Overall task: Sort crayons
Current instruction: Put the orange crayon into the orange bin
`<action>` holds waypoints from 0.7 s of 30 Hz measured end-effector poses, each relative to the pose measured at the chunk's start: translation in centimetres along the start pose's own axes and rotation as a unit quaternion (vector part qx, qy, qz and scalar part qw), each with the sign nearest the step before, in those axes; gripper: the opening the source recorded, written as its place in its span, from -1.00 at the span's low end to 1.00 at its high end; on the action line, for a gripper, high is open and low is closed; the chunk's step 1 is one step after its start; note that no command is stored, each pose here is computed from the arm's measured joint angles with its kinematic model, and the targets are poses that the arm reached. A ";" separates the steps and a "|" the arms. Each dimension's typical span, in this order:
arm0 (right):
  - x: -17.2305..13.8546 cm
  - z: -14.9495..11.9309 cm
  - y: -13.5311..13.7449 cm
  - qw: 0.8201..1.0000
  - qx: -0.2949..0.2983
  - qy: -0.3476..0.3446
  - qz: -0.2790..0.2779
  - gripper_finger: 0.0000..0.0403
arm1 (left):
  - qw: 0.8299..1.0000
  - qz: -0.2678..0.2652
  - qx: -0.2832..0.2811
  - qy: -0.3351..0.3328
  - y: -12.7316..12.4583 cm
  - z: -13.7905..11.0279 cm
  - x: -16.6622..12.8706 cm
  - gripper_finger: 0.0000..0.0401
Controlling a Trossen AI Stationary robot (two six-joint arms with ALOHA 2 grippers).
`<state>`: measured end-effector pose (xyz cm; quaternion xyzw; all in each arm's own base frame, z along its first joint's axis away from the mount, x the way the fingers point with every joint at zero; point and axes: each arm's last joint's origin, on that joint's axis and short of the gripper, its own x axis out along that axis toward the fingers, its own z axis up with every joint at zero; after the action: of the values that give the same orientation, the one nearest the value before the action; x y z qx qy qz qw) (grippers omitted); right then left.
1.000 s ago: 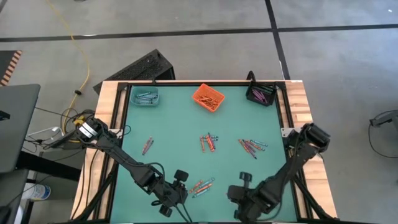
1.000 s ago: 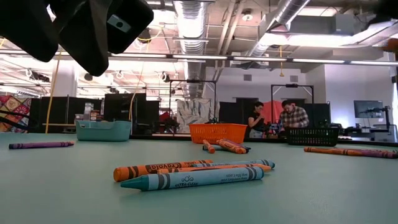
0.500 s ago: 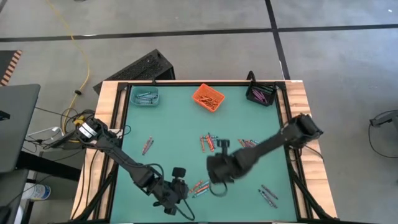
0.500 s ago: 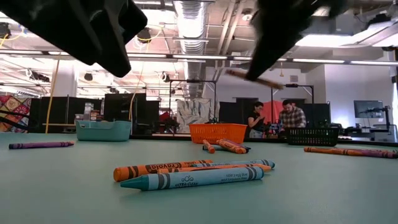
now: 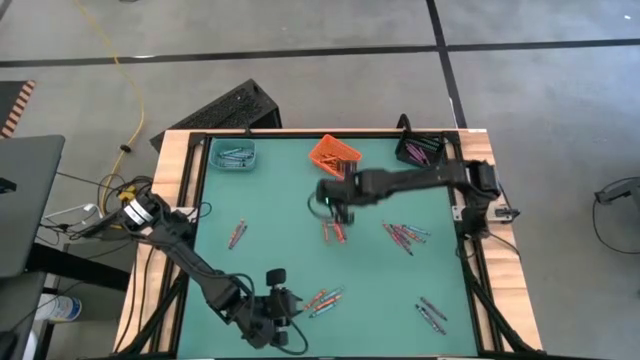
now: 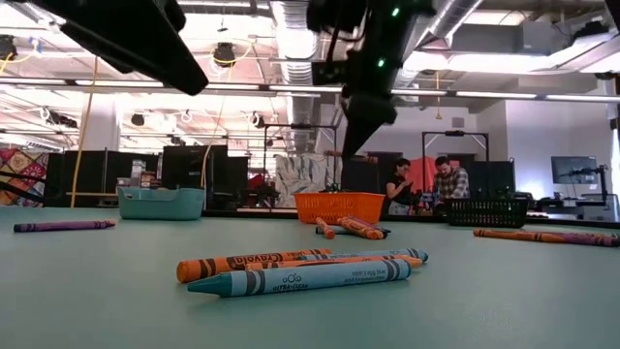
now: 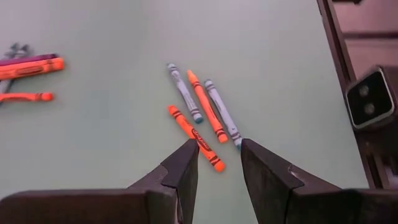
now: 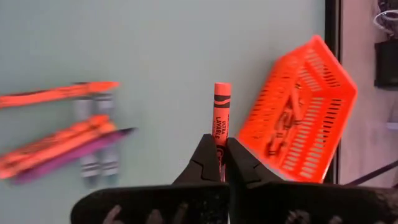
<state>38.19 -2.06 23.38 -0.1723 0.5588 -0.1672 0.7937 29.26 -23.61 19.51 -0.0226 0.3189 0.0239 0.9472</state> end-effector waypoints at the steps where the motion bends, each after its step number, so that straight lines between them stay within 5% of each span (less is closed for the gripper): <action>1: 0.5 -0.1 -1.0 1.000 0.001 0.000 0.004 -1.00 | 1.000 0.005 -0.007 -0.004 -0.1 0.0 -0.1 -0.44; 12: 5.3 -3.1 -11.9 0.997 0.039 -0.007 0.063 -1.00 | 0.994 0.043 -0.094 -0.046 -0.9 -0.5 -1.0 -0.44; 21: 6.7 -5.0 -17.2 0.974 0.088 -0.127 0.168 -1.00 | 0.989 0.057 -0.121 -0.060 -0.8 -0.4 -1.0 -0.44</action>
<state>34.38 -20.80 24.17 -0.0257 0.4579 -0.0569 0.8868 28.27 -24.45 19.76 -0.1172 0.2566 0.1172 0.9522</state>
